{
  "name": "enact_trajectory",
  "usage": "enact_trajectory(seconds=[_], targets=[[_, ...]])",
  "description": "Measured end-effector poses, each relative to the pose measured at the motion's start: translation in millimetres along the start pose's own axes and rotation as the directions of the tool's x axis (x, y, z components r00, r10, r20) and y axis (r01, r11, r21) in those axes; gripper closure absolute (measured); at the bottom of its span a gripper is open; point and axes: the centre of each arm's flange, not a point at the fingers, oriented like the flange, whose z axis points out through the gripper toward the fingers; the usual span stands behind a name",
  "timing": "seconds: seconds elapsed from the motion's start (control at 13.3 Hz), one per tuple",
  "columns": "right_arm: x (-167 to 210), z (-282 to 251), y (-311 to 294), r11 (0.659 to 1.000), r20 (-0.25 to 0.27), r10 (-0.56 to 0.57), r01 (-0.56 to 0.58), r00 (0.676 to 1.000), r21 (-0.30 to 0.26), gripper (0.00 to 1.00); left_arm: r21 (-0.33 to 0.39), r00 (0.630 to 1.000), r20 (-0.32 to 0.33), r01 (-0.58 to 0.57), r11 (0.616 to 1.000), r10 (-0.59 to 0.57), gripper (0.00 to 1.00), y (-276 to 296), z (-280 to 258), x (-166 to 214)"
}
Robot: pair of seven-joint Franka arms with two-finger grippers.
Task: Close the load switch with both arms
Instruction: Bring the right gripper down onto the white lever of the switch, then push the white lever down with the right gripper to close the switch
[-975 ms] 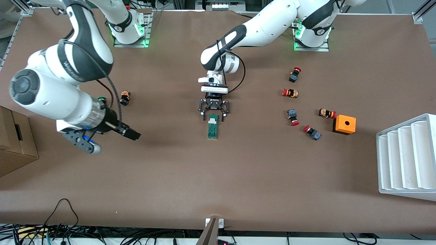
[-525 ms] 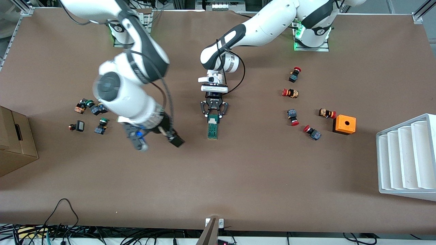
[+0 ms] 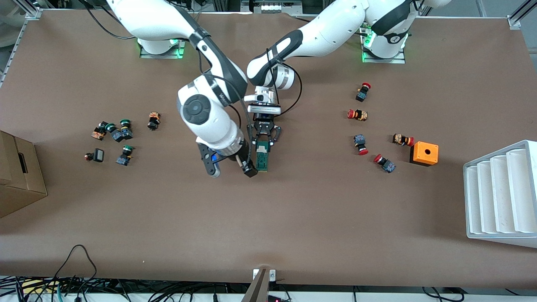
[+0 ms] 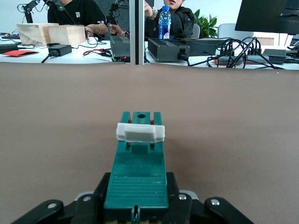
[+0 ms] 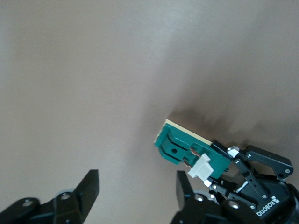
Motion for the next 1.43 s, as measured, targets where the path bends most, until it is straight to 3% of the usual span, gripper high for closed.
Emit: enact_trajectory(seconds=[0.07,0.38,0.45,0.53,1.43], targets=[[-8,13,9,1.000,-0.017,0.014,-0.014,1.000,-0.006,0.30,0.000,1.000,0.000,0.000,1.000,0.000,0.51,0,0,0],[-22,57,43,0.999,-0.038,0.029,-0.030,0.999,-0.034,0.48,0.000,1.000,0.000,0.000,1.000,0.000,0.51,0,0,0],[-23,59,45,0.999,-0.039,0.035,-0.037,0.999,-0.038,0.48,0.000,1.000,0.000,0.000,1.000,0.000,0.51,0,0,0],[-24,60,46,0.998,-0.039,0.042,-0.043,0.998,-0.039,0.55,0.000,1.000,0.000,0.000,1.000,0.000,0.51,0,0,0],[-41,67,68,0.996,-0.041,0.051,-0.054,0.998,-0.071,0.56,0.000,1.000,-0.002,-0.002,1.000,0.002,0.51,0,0,0]])
